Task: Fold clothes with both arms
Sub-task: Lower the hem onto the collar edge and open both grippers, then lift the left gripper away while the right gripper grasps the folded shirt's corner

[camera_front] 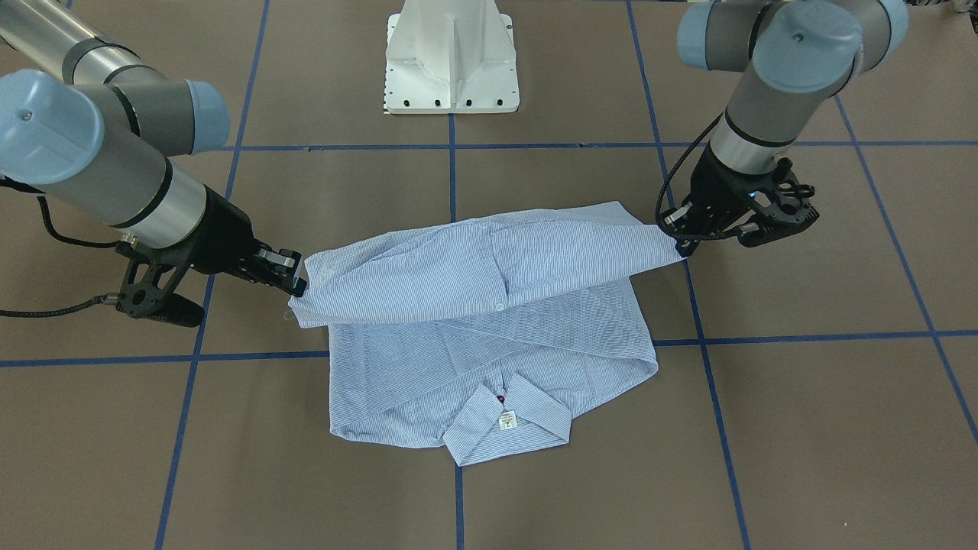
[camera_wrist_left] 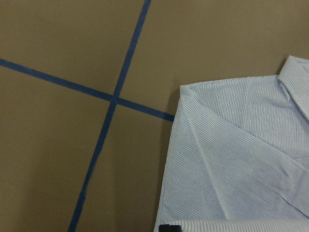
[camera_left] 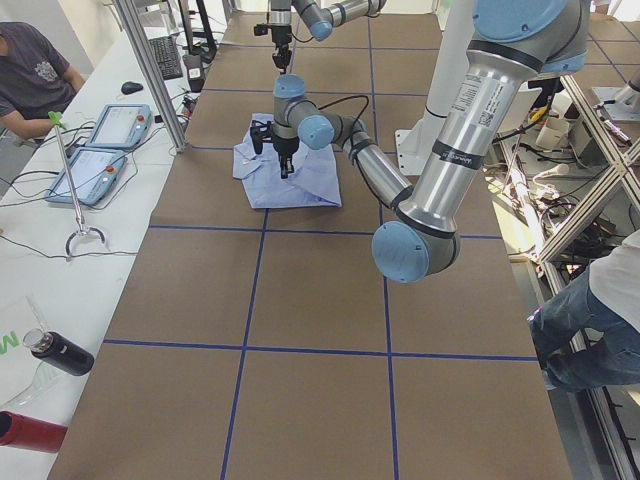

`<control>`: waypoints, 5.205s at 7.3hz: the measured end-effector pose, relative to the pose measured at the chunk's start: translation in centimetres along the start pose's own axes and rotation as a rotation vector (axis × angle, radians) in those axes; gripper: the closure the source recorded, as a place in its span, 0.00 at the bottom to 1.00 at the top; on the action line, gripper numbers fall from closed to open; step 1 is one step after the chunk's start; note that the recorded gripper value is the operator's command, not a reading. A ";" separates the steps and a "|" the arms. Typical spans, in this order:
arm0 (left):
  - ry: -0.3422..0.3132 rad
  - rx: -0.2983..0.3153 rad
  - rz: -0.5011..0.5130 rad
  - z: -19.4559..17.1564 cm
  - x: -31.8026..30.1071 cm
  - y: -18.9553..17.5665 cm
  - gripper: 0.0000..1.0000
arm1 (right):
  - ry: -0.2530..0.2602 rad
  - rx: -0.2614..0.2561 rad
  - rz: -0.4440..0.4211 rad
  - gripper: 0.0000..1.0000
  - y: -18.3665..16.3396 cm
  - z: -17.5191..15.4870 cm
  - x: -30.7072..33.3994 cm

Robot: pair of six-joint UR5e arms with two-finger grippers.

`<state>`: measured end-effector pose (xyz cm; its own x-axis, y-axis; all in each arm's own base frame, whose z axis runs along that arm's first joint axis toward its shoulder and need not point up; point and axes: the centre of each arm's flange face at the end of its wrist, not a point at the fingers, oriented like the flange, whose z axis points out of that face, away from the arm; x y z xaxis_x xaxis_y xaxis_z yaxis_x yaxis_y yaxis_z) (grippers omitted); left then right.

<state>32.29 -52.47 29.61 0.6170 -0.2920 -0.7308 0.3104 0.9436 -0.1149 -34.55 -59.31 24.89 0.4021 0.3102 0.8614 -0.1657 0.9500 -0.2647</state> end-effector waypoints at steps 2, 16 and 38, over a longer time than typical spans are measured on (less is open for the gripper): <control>0.011 0.007 0.004 2.2 1.1 -1.9 1.00 | 0.029 0.024 0.024 1.00 -2.6 1.5 -1.6; 0.031 0.018 0.004 9.0 0.4 -5.4 1.00 | 0.087 0.040 0.077 1.00 -5.7 3.9 -0.6; 0.075 0.069 0.005 4.9 0.4 -6.3 0.00 | 0.143 -0.045 -0.070 1.00 9.3 14.1 9.5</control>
<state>34.12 -59.31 33.37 0.5641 -0.2721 -0.7796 0.3582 0.9313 -0.0658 -44.96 -48.07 36.75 0.5358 0.2418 0.8090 -0.0933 0.9692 -0.2279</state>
